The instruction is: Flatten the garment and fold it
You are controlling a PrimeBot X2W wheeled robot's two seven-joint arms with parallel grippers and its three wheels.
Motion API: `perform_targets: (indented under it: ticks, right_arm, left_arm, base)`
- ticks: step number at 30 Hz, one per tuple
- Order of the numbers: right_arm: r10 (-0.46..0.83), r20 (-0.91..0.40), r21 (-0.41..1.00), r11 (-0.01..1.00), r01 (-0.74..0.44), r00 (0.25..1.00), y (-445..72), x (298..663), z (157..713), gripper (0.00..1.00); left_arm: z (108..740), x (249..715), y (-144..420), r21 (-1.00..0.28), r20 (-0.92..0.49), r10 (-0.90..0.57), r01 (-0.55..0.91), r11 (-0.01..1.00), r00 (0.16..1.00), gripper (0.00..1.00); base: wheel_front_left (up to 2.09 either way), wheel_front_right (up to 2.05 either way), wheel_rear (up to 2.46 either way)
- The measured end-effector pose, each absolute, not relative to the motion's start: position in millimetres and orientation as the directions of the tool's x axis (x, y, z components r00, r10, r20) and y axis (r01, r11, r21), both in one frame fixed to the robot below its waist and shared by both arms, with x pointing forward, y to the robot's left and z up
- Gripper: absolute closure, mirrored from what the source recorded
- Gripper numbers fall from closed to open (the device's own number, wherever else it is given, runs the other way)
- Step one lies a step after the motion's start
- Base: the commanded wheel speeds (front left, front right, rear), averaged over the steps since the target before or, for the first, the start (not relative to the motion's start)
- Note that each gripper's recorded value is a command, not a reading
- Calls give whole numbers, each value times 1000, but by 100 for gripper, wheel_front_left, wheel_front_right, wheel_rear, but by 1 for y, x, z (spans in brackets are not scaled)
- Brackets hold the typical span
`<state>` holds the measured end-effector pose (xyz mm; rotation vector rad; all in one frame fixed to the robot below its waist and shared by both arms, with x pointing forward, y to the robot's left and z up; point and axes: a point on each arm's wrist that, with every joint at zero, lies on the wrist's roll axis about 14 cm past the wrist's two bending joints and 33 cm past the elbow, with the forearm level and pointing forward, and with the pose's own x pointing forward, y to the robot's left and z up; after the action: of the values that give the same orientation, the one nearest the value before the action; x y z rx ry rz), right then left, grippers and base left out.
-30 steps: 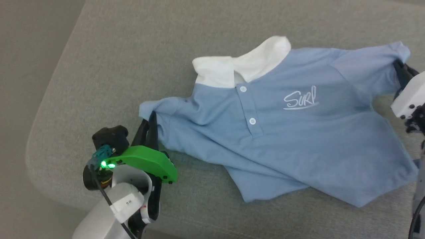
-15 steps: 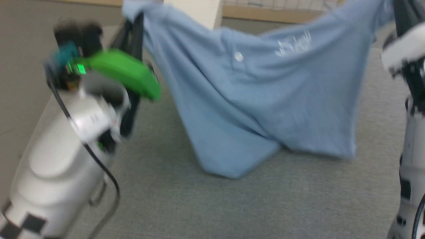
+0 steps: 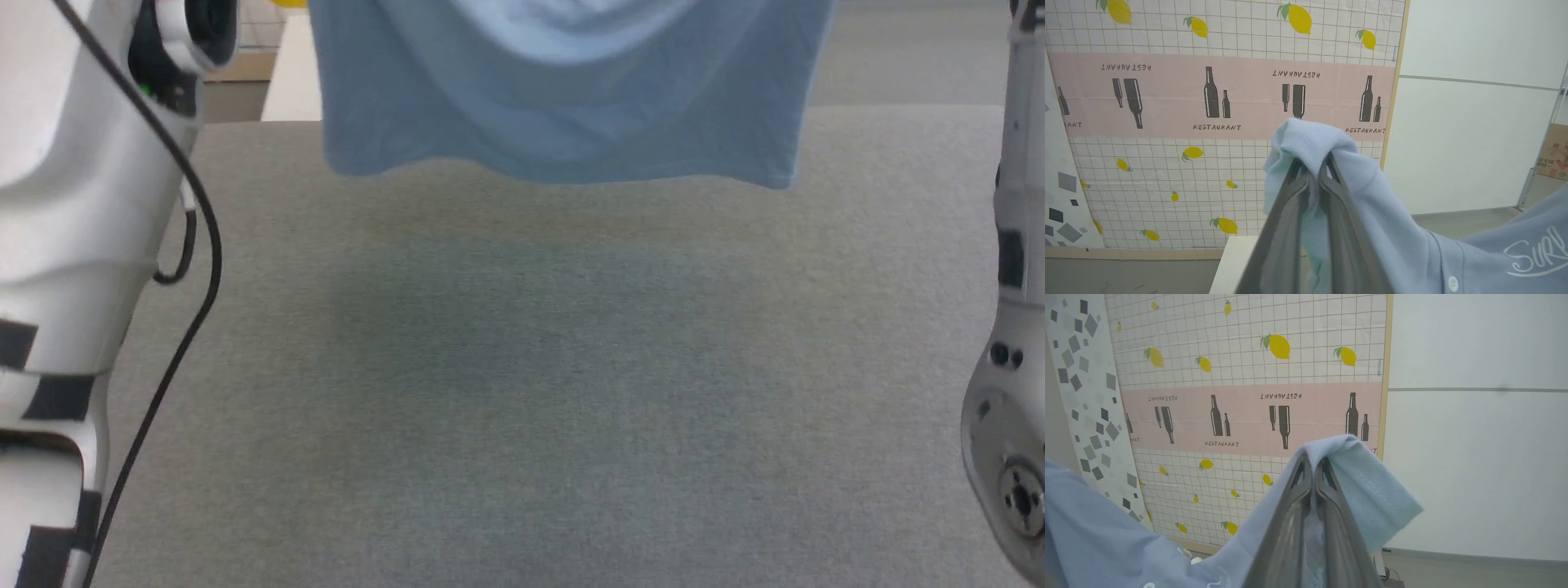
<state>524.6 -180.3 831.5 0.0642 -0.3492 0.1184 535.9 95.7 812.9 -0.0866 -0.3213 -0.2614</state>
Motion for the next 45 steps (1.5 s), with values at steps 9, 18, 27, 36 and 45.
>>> perform_targets:
  ticks: [9,18,27,36,45]
  right_arm:
    - [61,232,21,997,-68,971,-194,572,798,100]
    - [15,323,-128,991,28,946,-213,628,776,100]
    - [15,428,-303,944,129,904,-238,678,749,100]
    - [84,386,-466,877,115,919,-244,726,661,100]
    - [184,344,-418,908,-25,921,-216,714,598,100]
  left_arm:
    - [802,583,78,-69,317,-241,276,959,917,100]
    - [792,638,74,-139,474,-167,262,955,864,100]
    - [761,680,71,-200,620,-140,328,923,772,100]
    - [664,714,94,-246,580,-140,336,909,802,100]
    - [580,700,107,-285,458,-193,349,893,868,100]
  base:
    - [0,0,0]
    - [0,0,0]
    - [0,0,0]
    - [0,0,0]
    - [0,0,0]
